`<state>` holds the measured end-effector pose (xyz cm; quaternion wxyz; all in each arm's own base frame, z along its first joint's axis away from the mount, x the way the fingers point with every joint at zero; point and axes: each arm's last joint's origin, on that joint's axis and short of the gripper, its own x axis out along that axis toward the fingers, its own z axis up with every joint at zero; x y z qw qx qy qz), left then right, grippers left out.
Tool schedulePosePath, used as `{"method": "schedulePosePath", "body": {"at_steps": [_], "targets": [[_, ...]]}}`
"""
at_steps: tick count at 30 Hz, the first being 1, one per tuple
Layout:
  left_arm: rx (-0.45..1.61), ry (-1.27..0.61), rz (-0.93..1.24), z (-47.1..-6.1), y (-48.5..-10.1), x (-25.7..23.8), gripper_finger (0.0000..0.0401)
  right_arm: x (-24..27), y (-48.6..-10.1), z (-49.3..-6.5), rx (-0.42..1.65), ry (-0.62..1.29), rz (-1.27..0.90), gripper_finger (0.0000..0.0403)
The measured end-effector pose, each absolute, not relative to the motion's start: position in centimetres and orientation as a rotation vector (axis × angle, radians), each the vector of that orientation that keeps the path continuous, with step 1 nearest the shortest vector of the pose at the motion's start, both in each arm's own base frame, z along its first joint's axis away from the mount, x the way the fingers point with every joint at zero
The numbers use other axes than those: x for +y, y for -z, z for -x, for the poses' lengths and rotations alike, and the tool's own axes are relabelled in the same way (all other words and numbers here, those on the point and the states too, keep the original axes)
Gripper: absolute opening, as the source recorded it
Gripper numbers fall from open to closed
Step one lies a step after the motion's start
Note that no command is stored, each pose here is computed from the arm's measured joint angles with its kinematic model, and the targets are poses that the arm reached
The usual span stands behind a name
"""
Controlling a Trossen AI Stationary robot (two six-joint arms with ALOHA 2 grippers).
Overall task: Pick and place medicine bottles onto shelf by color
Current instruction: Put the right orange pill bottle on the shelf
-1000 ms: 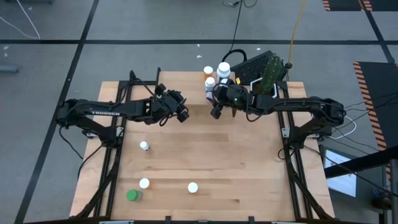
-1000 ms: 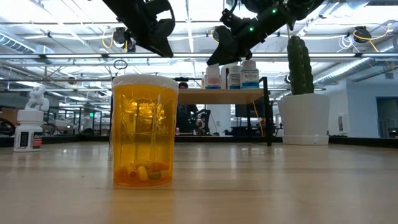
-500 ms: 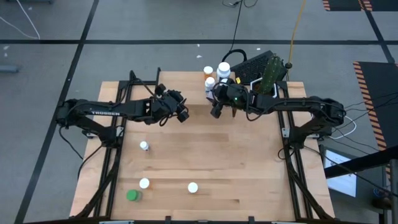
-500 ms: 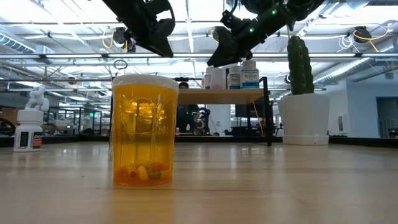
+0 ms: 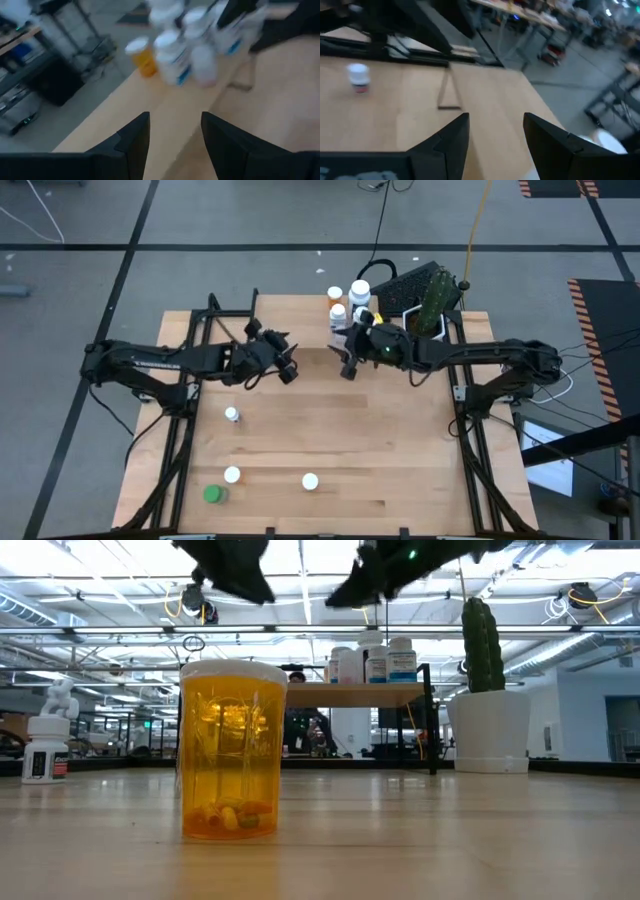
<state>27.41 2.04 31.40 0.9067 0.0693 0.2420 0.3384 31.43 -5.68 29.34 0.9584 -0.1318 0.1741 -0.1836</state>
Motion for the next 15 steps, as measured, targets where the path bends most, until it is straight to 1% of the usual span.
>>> {"method": "schedulePosePath", "body": {"at_steps": [3, 6, 10, 15], "targets": [[0.511, -0.496, -0.169, -27.3, -31.6, -0.2, 0.0179, -3.1, -30.1, -31.1, 0.333, 0.287, 0.319, 0.0183], [0.550, -0.276, -0.128, -27.9, -30.6, -3.0, 0.0179, 0.0, -30.5, -30.7, 0.332, 0.180, 0.363, 0.0183], [0.604, -0.163, -0.081, -28.0, -28.9, -7.3, 0.0179, 4.5, -30.1, -30.4, 0.333, 0.040, 0.347, 0.0184], [0.610, -0.019, -0.064, -29.0, -26.3, -12.8, 0.0180, 9.1, -26.9, -30.3, 0.410, -0.078, 0.270, 0.0204]]}}
